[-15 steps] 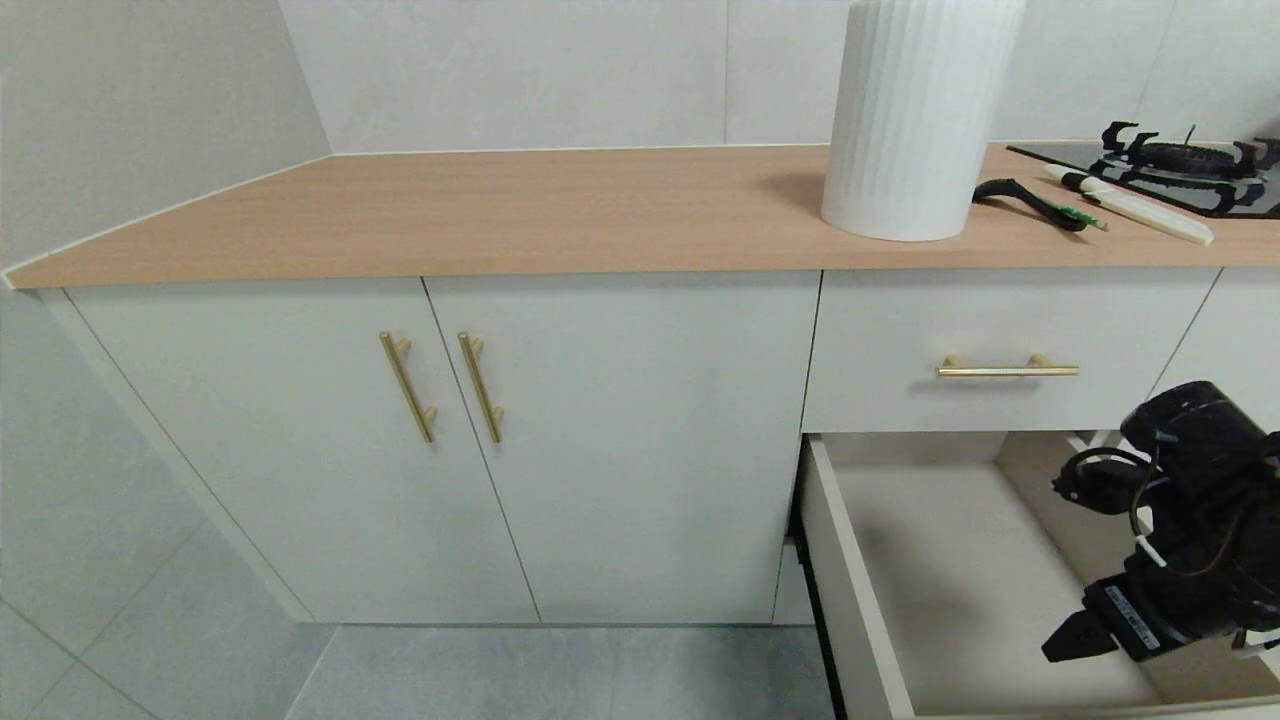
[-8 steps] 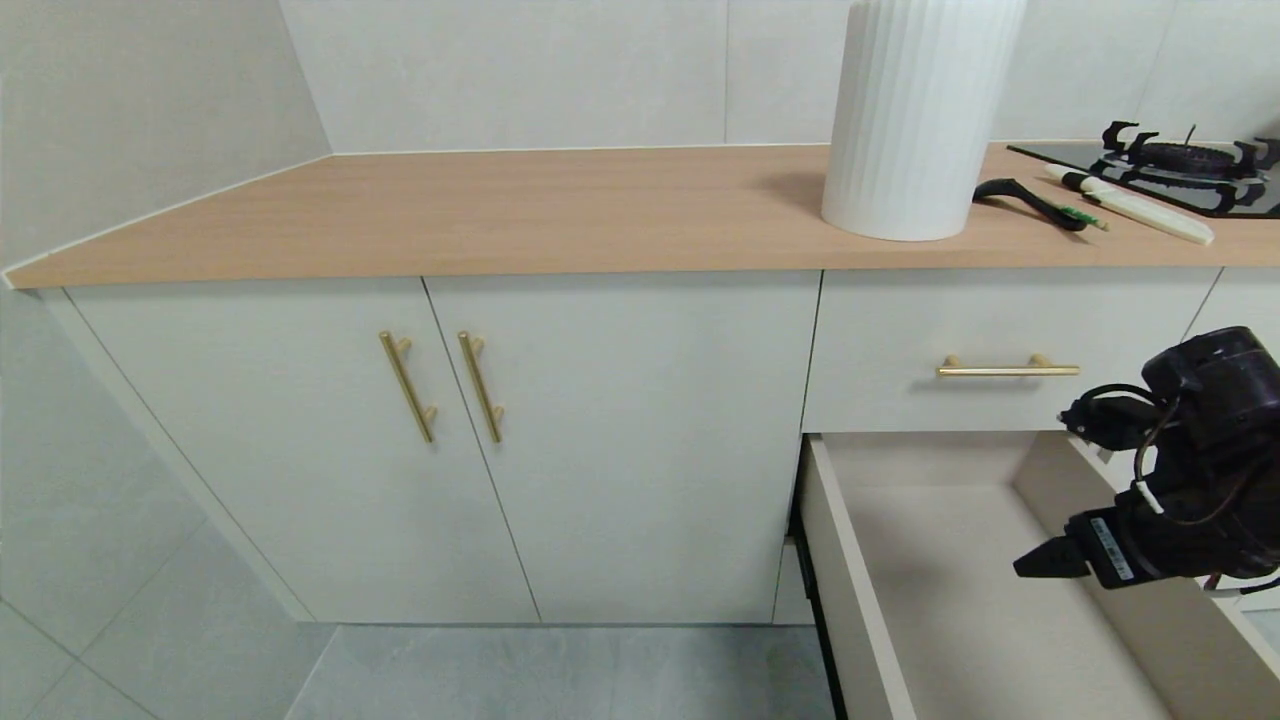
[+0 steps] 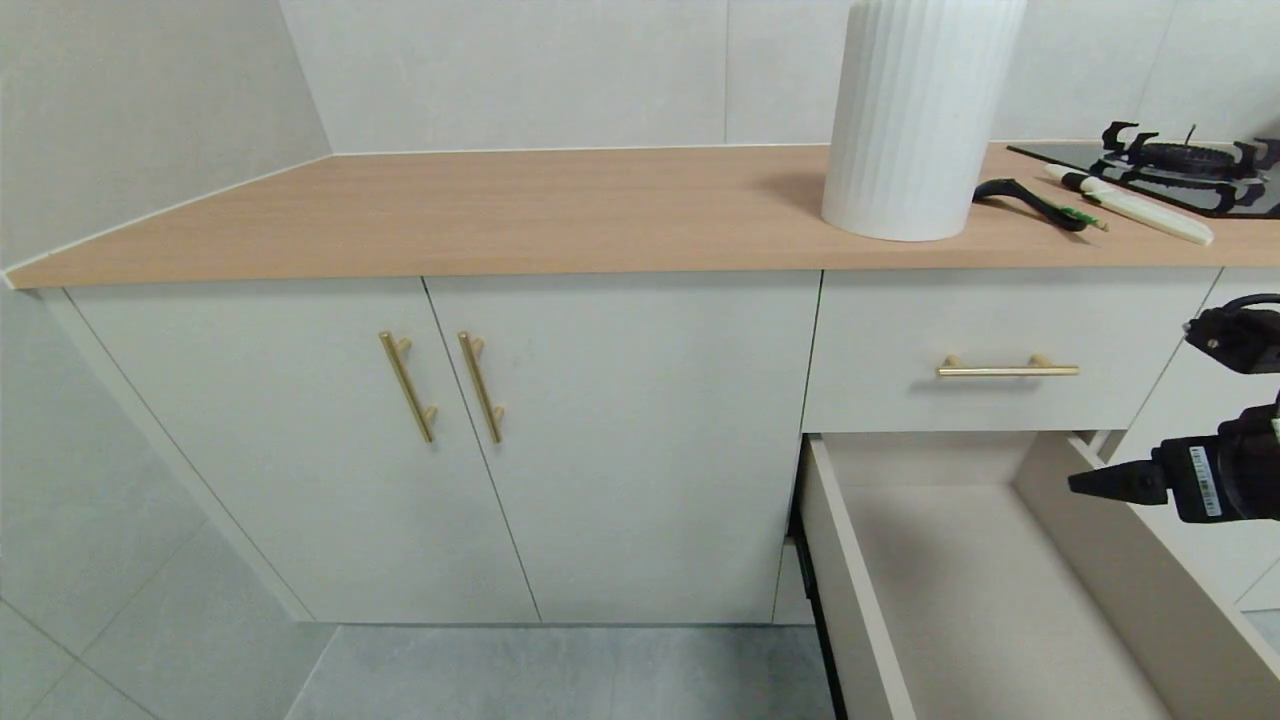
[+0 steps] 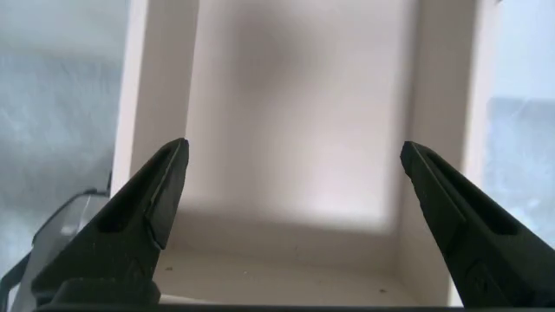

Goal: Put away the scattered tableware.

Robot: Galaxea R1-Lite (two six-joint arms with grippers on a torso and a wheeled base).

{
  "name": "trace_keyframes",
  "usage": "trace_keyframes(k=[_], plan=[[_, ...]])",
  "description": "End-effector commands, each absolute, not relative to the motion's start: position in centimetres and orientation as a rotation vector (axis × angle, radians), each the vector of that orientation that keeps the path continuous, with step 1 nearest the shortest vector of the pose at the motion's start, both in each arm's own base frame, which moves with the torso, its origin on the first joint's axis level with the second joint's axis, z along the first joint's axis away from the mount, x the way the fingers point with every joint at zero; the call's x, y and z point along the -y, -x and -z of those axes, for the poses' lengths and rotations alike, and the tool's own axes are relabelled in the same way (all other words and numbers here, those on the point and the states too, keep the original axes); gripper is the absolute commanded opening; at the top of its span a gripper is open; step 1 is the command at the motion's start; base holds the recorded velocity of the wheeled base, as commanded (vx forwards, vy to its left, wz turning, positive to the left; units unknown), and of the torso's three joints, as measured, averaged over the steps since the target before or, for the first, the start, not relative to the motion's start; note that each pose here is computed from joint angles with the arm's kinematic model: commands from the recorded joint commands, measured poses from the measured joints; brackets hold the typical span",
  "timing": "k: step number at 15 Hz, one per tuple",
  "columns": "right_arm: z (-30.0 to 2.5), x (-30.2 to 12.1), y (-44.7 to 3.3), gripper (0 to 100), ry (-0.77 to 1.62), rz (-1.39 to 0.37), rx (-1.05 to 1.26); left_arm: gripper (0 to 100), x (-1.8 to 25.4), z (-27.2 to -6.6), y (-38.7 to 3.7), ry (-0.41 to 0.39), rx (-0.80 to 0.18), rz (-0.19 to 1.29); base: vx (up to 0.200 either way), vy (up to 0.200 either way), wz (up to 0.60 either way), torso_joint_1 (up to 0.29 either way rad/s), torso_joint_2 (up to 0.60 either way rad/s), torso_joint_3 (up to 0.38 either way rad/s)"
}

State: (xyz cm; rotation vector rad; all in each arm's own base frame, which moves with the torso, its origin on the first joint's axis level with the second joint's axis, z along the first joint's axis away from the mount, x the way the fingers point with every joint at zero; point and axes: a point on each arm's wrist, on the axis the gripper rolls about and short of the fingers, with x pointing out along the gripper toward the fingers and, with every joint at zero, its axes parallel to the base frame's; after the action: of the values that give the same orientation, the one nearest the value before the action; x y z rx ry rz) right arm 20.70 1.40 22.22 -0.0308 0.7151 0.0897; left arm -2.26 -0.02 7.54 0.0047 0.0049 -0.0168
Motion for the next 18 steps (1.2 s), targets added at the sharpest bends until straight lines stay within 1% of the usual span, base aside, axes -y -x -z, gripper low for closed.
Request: trace_keyframes(k=[1, 5, 8, 14, 16, 18], plan=[[-23.5, -1.2, -19.1, 100, 0.05, -0.087, -0.649, 100, 0.0, -7.5, 2.2, -0.005, -0.006, 0.017, 0.0, 0.0, 0.0, 0.027, -0.06, -0.007], [-23.9, -1.2, -18.6, 100, 0.054, -0.087, -0.626, 100, 0.0, -7.5, 2.2, -0.005, -0.006, 0.017, 0.0, 0.0, 0.0, 0.106, -0.26, -0.226], [-23.8, -1.2, -18.7, 100, 0.055, -0.087, -0.63, 100, 0.0, -7.5, 2.2, -0.005, -0.006, 0.017, 0.0, 0.0, 0.0, 0.074, -0.53, -0.282], [-24.0, -1.2, -19.0, 100, 0.055, -0.085, -0.609, 100, 0.0, -7.5, 2.2, -0.005, -0.006, 0.017, 0.0, 0.0, 0.0, 0.233, -0.48, -0.276], [-24.9, -0.9, -19.6, 100, 0.047, -0.07, -0.539, 100, 0.0, -7.5, 2.2, -0.005, -0.006, 0.017, 0.0, 0.0, 0.0, 0.2, -0.45, -0.256], [-27.1, -0.6, -23.3, 100, 0.042, -0.023, -0.474, 100, 0.0, -7.5, 2.2, -0.005, -0.006, 0.017, 0.0, 0.0, 0.0, 0.083, -0.17, -0.1]])
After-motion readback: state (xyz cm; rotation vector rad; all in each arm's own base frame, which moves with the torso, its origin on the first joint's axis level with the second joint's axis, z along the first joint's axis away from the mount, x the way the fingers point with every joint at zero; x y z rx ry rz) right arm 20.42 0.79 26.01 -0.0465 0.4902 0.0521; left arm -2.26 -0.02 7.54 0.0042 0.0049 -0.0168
